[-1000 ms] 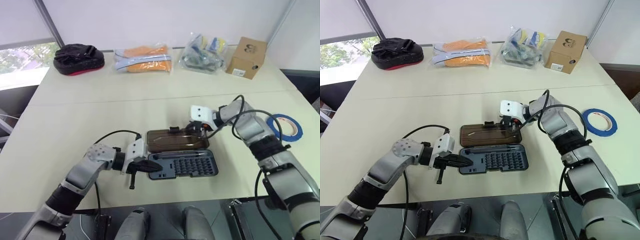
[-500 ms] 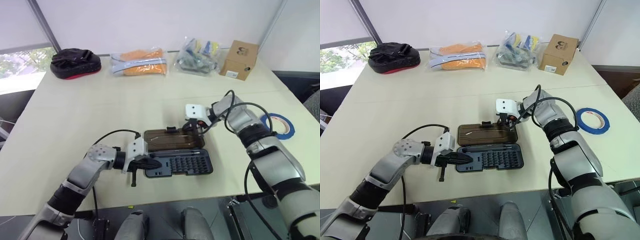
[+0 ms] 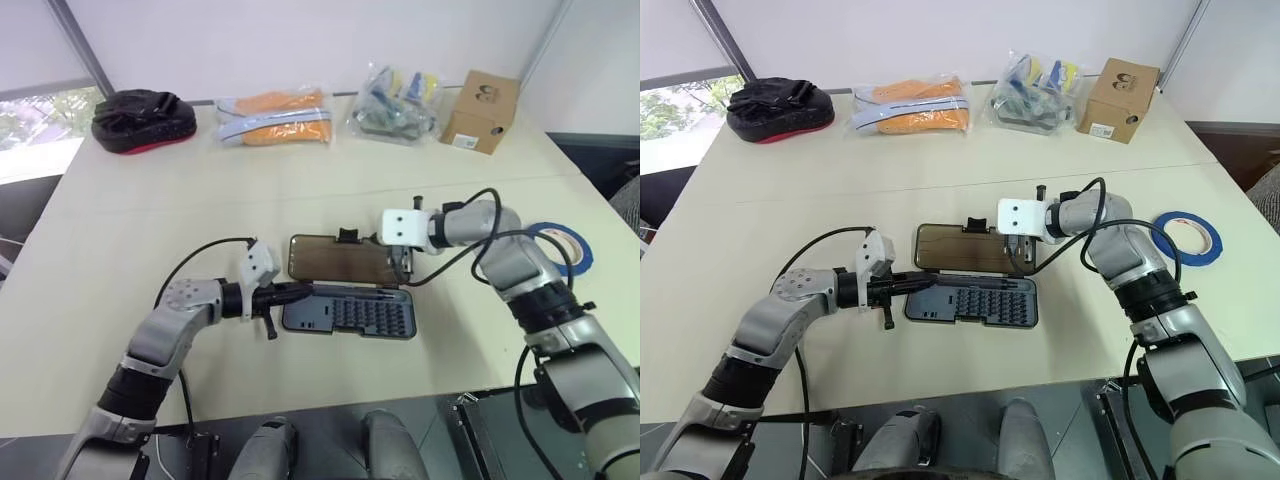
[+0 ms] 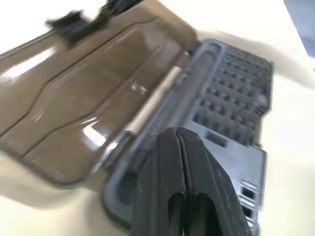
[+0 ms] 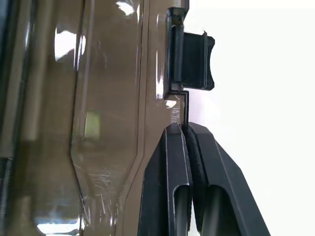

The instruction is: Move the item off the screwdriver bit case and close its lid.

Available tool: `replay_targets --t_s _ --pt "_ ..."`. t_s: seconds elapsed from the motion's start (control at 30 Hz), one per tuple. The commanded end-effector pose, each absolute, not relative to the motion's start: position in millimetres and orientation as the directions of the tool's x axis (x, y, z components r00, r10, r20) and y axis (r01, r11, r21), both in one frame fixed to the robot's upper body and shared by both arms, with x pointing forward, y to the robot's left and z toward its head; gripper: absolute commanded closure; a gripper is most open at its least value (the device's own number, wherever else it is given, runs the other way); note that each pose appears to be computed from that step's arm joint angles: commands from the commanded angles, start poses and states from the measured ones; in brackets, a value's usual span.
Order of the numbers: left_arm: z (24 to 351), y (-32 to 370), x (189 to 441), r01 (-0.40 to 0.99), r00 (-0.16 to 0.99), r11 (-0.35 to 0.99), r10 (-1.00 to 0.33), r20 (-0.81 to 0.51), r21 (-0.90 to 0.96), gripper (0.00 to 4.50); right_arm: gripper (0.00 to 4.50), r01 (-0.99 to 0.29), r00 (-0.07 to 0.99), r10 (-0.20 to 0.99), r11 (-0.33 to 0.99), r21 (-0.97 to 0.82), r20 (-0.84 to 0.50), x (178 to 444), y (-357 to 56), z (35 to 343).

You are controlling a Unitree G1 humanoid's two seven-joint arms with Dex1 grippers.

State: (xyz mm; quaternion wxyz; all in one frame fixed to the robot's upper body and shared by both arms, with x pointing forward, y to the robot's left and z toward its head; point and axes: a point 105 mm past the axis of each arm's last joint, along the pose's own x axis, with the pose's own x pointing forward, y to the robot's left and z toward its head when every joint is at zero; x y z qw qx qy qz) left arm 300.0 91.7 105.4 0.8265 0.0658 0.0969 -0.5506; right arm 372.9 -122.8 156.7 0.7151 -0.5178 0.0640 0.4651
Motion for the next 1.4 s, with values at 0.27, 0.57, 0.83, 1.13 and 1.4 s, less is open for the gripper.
replay_targets --t_s 0.27,0.57,0.83,1.13,1.4 --pt "196.1 111.9 329.8 0.845 0.535 0.534 -0.84 0.094 -0.04 4.5 4.47 -0.604 0.621 0.628 0.001 -0.797 -0.469 360.8 -109.3 181.1" --pt "189.4 144.4 364.1 0.712 0.702 0.7 -0.708 0.072 -0.055 4.5 4.47 -0.579 0.632 0.632 0.001 -0.815 -0.448 359.7 -106.9 185.9" --pt "141.0 140.8 377.6 0.695 0.718 0.719 -0.694 -0.05 0.006 4.5 4.47 -0.571 0.632 0.644 0.01 -0.821 -0.432 354.1 -102.7 188.6" --pt "125.6 113.7 363.8 0.81 0.58 0.585 -0.808 -0.103 -0.033 4.5 4.47 -0.558 0.644 0.639 0.017 -0.83 -0.42 354.0 -103.0 192.2" --pt "125.9 109.4 357.9 0.839 0.533 0.541 -0.839 -0.111 -0.057 4.5 3.08 -0.565 0.652 0.622 0.016 -0.825 -0.434 355.6 -107.4 192.2"
